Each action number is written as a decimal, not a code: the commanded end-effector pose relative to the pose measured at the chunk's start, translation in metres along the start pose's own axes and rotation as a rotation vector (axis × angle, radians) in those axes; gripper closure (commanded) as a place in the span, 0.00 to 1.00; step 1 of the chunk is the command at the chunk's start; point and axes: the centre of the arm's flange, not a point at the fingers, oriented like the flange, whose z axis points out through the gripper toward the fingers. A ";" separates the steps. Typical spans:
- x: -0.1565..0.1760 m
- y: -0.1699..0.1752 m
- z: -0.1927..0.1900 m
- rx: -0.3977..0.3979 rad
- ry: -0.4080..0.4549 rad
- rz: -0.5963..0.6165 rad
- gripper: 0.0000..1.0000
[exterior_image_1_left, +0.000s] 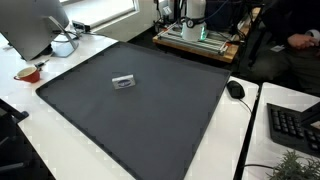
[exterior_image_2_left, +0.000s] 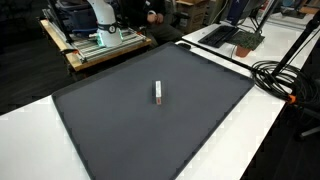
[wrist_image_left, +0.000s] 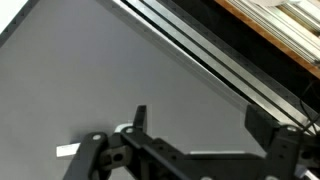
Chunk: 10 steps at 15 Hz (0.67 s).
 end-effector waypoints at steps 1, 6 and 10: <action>0.029 -0.004 0.015 -0.127 -0.017 -0.153 0.00; 0.053 -0.001 0.036 -0.323 -0.025 -0.331 0.00; 0.058 0.003 0.037 -0.361 -0.039 -0.344 0.00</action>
